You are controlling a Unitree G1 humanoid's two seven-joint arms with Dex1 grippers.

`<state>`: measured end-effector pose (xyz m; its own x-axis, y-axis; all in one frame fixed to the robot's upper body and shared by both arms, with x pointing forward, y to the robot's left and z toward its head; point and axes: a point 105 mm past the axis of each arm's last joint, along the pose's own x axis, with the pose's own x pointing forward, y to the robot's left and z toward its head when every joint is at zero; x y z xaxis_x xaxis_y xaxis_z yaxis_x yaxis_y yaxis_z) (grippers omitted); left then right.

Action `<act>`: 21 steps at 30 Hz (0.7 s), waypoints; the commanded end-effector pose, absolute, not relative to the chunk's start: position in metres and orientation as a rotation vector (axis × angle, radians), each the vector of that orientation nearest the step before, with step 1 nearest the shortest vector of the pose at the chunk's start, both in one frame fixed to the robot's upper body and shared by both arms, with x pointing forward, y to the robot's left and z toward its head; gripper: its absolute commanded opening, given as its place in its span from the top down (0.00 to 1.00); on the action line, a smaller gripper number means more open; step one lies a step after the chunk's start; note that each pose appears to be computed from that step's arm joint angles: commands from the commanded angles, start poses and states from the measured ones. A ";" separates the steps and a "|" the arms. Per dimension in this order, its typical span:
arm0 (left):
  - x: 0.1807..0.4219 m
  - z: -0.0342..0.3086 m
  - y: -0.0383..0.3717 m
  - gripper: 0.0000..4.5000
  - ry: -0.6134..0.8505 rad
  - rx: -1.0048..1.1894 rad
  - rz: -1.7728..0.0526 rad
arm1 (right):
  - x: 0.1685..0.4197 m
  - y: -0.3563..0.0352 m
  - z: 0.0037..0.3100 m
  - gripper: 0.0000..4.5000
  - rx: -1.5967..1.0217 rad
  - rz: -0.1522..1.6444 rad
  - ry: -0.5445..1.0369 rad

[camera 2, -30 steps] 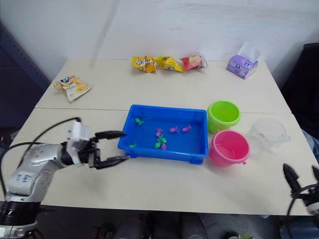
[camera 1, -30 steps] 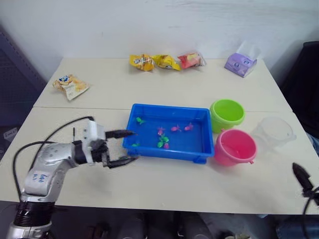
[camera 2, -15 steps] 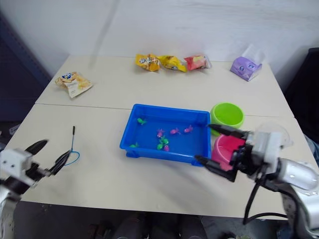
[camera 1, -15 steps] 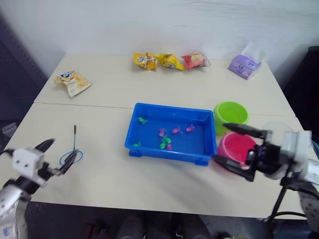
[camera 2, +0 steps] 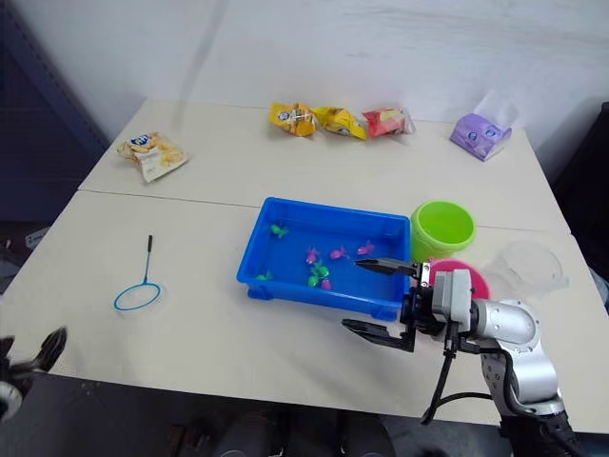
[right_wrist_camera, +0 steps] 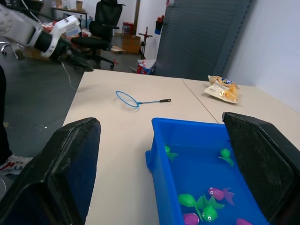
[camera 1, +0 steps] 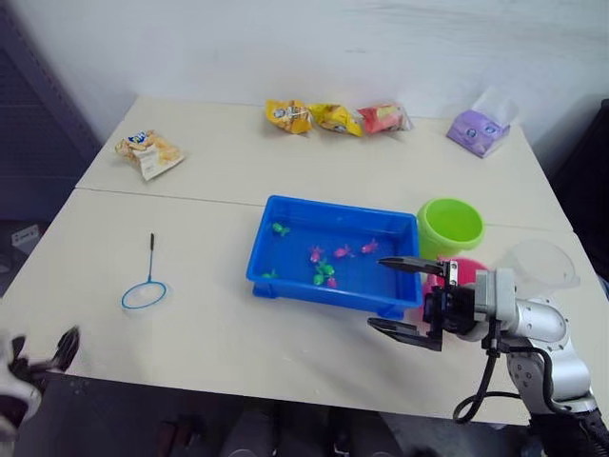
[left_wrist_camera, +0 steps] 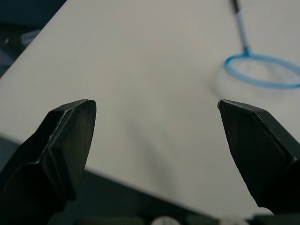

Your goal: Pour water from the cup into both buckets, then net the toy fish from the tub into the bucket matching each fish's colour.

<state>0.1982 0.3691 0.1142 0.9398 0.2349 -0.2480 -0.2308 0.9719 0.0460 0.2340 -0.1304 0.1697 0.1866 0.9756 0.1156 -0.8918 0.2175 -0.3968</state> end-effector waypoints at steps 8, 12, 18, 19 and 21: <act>0.283 0.112 0.346 0.00 0.568 0.008 0.255 | 0.237 -0.133 0.169 0.02 -0.317 1.323 -0.414; 0.315 0.110 0.342 0.00 0.589 0.007 0.229 | 0.237 -0.129 0.175 0.02 -0.329 1.302 -0.435; 0.330 0.087 0.343 0.00 0.700 0.087 0.187 | 0.237 -0.129 0.178 0.02 -0.367 1.267 -0.427; 0.329 0.082 0.342 0.00 0.726 0.104 0.173 | 0.237 -0.129 0.178 0.02 -0.374 1.260 -0.425; 0.331 0.077 0.342 0.00 0.734 0.078 0.167 | 0.236 -0.130 0.177 0.02 -0.381 1.250 -0.412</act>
<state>0.3317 0.3364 0.0782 0.7391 0.1631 -0.6535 -0.1183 0.9866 0.1125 0.2397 -0.1280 0.1695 0.2552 0.9630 0.0870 -0.8480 0.2662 -0.4584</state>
